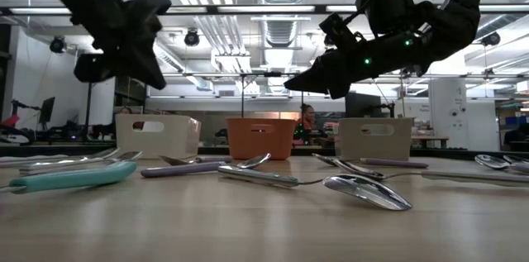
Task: Sort silverware by color (type)
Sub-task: Put the blue patterned spoon into the white bin
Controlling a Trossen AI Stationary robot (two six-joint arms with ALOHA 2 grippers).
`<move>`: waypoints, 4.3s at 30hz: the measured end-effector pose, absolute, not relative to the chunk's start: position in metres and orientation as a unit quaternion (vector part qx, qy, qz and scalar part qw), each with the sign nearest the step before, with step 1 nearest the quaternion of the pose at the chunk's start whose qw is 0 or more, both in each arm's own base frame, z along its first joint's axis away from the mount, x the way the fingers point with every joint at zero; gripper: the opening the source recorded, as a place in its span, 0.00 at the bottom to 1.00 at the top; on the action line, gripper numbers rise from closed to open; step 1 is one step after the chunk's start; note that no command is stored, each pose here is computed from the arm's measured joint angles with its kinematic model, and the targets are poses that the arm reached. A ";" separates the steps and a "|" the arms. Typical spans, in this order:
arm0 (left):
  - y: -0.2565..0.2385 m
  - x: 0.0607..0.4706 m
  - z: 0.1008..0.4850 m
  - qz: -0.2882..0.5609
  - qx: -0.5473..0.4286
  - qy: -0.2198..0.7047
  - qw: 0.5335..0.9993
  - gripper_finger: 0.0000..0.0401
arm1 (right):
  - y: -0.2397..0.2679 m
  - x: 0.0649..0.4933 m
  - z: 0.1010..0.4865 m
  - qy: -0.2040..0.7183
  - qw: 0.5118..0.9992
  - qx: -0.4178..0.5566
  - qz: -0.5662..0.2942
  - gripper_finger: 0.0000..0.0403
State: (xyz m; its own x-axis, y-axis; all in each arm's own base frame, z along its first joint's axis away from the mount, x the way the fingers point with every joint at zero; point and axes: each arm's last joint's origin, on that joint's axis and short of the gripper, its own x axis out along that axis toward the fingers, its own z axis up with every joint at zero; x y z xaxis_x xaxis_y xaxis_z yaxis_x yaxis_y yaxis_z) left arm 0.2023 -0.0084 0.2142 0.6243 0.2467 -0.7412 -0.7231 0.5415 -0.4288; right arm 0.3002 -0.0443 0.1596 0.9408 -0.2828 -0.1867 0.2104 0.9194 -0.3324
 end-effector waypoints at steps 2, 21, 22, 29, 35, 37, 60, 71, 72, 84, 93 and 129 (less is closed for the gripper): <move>-0.013 0.211 0.216 0.293 -0.358 0.339 0.819 0.00 | -0.044 0.300 0.160 0.116 0.973 -0.156 -0.127 0.13; -0.037 0.244 0.185 0.311 -0.356 0.572 0.670 0.00 | -0.044 0.300 0.159 0.118 0.974 -0.149 -0.127 0.13; -0.037 0.242 0.185 0.323 -0.354 0.580 0.659 0.00 | -0.044 0.300 0.159 0.118 0.974 -0.149 -0.127 0.13; -0.038 0.231 0.171 0.365 -0.335 0.609 0.619 0.04 | -0.044 0.300 0.159 0.119 0.974 -0.148 -0.127 0.13; -0.038 0.228 0.164 0.373 -0.333 0.611 0.614 0.19 | -0.044 0.300 0.159 0.119 0.974 -0.148 -0.127 0.13; -0.039 0.229 0.164 0.376 -0.331 0.604 0.620 0.25 | -0.044 0.300 0.159 0.119 0.974 -0.148 -0.127 0.13; -0.049 0.220 0.134 0.386 -0.365 0.534 0.657 0.32 | -0.044 0.300 0.158 0.126 0.973 -0.147 -0.126 0.13; -0.049 0.219 0.130 0.395 -0.353 0.540 0.654 0.10 | -0.044 0.300 0.158 0.126 0.973 -0.146 -0.126 0.13; -0.049 0.219 0.130 0.396 -0.351 0.541 0.653 0.08 | -0.044 0.300 0.158 0.126 0.973 -0.146 -0.126 0.13; -0.048 0.218 0.131 0.397 -0.349 0.539 0.656 0.01 | -0.044 0.300 0.158 0.126 0.973 -0.147 -0.126 0.13; -0.048 0.217 0.144 0.378 -0.368 0.518 0.673 0.00 | -0.044 0.300 0.158 0.126 0.973 -0.147 -0.126 0.13; 0.081 0.249 0.286 0.367 -0.249 0.450 0.775 0.00 | -0.044 0.300 0.158 0.126 0.973 -0.148 -0.126 0.13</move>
State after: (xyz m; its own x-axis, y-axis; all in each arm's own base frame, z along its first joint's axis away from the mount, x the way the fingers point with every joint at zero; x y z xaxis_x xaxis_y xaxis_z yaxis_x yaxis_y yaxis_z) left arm 0.2490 0.0810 0.2861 0.3257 0.3450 -0.8803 -0.7926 0.6072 -0.0553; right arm 0.2998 -0.0442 0.1577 0.9363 -0.2824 -0.2087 0.2076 0.9246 -0.3195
